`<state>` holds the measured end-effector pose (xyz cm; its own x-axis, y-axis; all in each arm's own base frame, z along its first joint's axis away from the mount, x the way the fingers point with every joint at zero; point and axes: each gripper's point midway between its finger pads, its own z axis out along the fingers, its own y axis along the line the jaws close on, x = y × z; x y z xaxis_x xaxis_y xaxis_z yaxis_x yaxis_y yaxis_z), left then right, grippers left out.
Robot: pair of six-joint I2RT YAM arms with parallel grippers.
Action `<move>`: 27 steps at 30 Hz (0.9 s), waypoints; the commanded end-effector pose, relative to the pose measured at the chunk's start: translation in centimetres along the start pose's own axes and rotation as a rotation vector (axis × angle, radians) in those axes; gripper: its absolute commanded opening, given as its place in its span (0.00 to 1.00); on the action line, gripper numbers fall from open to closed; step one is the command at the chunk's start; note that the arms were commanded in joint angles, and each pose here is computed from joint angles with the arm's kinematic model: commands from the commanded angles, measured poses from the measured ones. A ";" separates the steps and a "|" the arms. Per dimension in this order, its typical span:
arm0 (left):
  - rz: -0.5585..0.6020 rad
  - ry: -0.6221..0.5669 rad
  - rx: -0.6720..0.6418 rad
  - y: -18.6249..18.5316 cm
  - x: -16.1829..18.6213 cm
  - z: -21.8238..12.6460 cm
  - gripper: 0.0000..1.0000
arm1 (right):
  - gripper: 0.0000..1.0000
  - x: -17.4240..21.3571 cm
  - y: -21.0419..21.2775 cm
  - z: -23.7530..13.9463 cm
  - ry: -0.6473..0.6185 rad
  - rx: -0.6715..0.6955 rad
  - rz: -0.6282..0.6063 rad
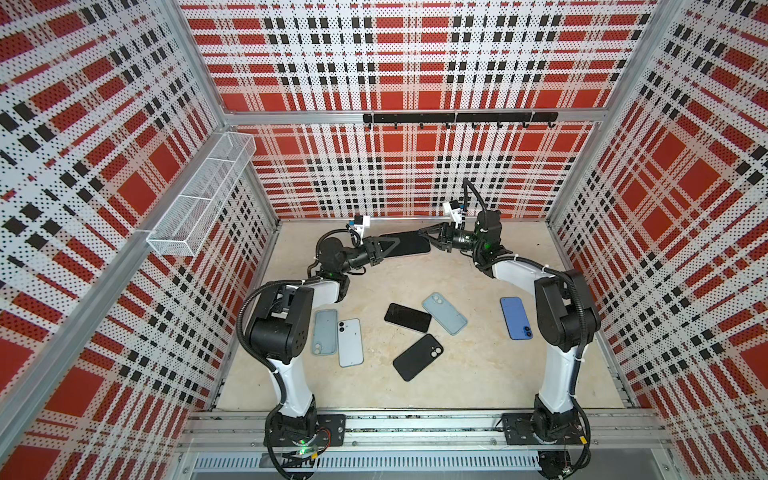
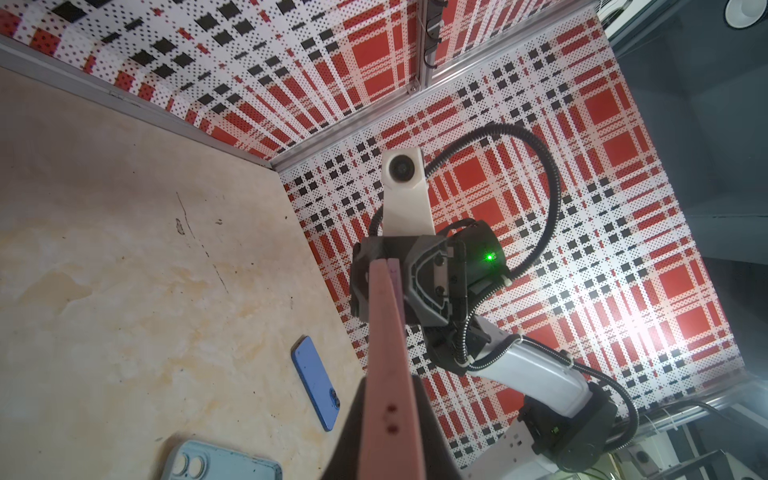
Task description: Put the phone into the phone case
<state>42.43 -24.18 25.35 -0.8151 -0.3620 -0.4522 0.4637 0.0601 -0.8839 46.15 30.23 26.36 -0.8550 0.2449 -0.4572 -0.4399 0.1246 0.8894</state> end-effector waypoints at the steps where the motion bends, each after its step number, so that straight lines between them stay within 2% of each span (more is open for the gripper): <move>1: 0.041 0.059 0.057 -2.9 0.8 0.7 0.10 | 0.41 -1.2 2.1 -0.1 -0.053 -0.066 -0.082; 4: 0.042 0.063 0.060 -2.9 1.0 0.7 0.10 | 0.42 -1.5 2.6 0.0 -0.056 -0.088 -0.076; 7: 0.039 0.056 0.056 -2.7 1.1 0.7 0.10 | 0.39 -1.4 2.5 0.0 -0.050 -0.090 -0.065; 16: 0.034 0.043 0.044 -2.3 1.0 0.6 0.10 | 0.18 -0.2 1.9 0.1 -0.026 -0.060 -0.054; 27: 0.033 0.038 0.033 -2.3 0.9 0.7 0.09 | 0.00 1.1 1.3 0.2 -0.012 0.080 -0.168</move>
<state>41.64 -25.09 24.78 -0.8448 -0.3217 -0.4275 0.4346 0.0535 -0.8991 46.22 29.99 26.35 -0.8134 0.2651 -0.5177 -0.4825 0.1895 0.8551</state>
